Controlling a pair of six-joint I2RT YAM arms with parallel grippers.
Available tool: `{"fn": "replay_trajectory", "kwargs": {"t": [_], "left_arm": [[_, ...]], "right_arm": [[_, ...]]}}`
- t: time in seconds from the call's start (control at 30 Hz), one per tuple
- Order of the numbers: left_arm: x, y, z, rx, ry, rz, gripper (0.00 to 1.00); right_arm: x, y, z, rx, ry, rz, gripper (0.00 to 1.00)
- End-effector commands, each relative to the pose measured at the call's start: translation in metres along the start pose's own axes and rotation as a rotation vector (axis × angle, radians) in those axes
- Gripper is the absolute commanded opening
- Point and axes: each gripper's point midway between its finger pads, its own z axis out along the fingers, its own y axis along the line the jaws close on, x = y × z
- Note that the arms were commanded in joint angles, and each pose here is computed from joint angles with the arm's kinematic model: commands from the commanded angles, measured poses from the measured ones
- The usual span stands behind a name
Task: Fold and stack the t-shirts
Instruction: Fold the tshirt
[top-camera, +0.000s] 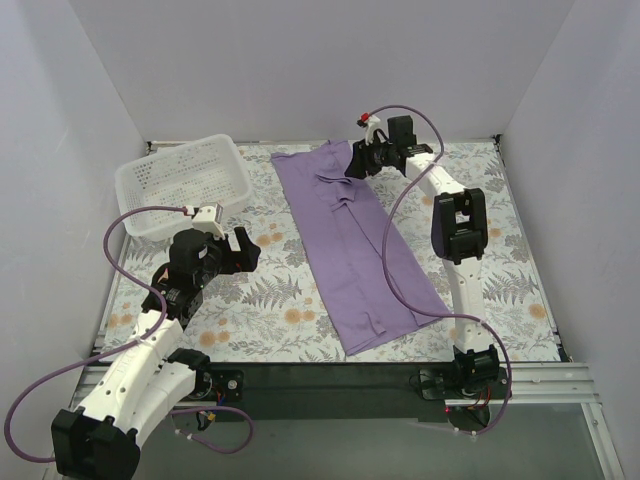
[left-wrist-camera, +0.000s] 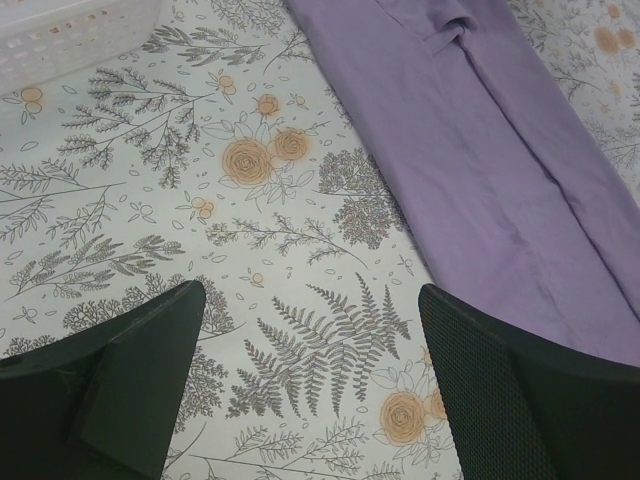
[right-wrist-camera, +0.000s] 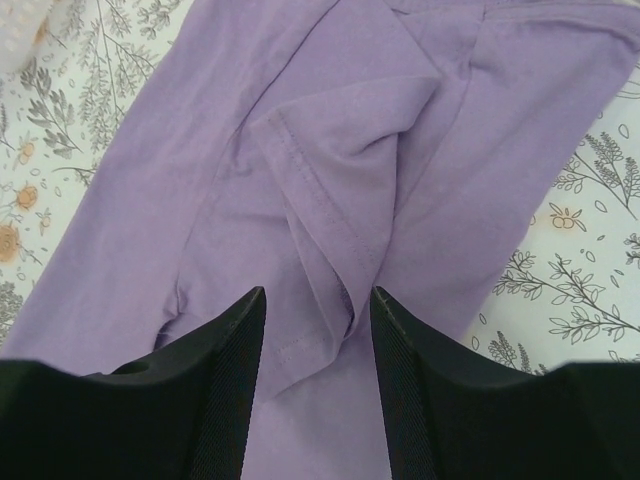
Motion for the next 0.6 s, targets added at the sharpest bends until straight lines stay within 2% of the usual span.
{"fn": "replay_trajectory", "kwargs": {"t": [0.0, 0.3, 0.57], "left_arm": [[-0.008, -0.004, 0.000, 0.018, -0.022, 0.005, 0.88], [-0.007, -0.005, 0.001, 0.024, -0.015, 0.005, 0.88], [-0.006, -0.005, 0.002, 0.027, -0.008, 0.003, 0.88]], "right_arm": [[0.001, -0.008, 0.006, 0.042, 0.017, -0.056, 0.53], [0.022, -0.015, 0.011, 0.094, 0.083, -0.099, 0.53], [0.022, -0.020, 0.020, 0.124, 0.092, -0.131, 0.53]]}}
